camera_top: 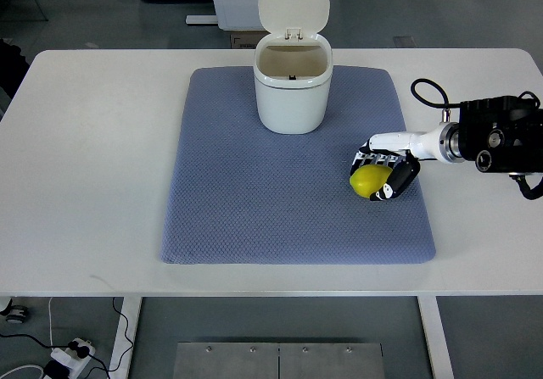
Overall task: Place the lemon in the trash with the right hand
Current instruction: 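Close the right hand's fingers around the yellow lemon, then lift the lemon with the right hand and carry it over the bin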
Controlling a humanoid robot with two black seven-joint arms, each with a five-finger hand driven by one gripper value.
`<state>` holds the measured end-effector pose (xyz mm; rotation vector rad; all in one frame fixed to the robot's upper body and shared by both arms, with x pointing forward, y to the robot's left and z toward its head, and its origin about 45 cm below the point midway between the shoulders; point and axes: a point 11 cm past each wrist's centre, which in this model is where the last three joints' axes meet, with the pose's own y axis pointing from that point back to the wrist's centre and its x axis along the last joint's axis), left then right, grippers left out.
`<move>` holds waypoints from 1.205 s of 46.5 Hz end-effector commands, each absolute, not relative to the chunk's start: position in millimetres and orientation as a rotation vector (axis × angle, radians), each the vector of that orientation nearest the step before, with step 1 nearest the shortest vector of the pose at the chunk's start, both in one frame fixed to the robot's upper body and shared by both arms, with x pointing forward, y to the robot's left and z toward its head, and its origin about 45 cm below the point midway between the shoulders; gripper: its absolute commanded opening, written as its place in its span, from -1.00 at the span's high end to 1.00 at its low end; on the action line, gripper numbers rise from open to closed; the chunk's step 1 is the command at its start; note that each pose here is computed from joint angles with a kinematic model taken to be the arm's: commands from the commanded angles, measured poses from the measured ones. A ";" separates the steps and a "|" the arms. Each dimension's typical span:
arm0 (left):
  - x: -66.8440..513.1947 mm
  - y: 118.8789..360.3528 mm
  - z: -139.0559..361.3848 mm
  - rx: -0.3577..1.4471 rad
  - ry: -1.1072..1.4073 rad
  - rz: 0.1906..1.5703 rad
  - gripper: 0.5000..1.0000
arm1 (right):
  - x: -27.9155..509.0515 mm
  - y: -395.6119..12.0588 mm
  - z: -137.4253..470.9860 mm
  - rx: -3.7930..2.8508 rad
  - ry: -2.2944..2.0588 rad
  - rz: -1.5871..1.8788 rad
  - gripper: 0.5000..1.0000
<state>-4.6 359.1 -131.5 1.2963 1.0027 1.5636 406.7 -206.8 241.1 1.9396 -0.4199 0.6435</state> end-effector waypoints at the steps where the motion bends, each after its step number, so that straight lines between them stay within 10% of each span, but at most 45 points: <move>1: -4.6 359.1 -131.5 1.297 1.003 1.563 -1.00 | 407.1 -207.0 242.0 1.937 -0.420 0.647 1.00; 56: -4.3 358.6 -131.5 1.294 1.003 1.563 -1.00 | 469.9 -181.8 379.0 1.930 -0.711 0.883 1.00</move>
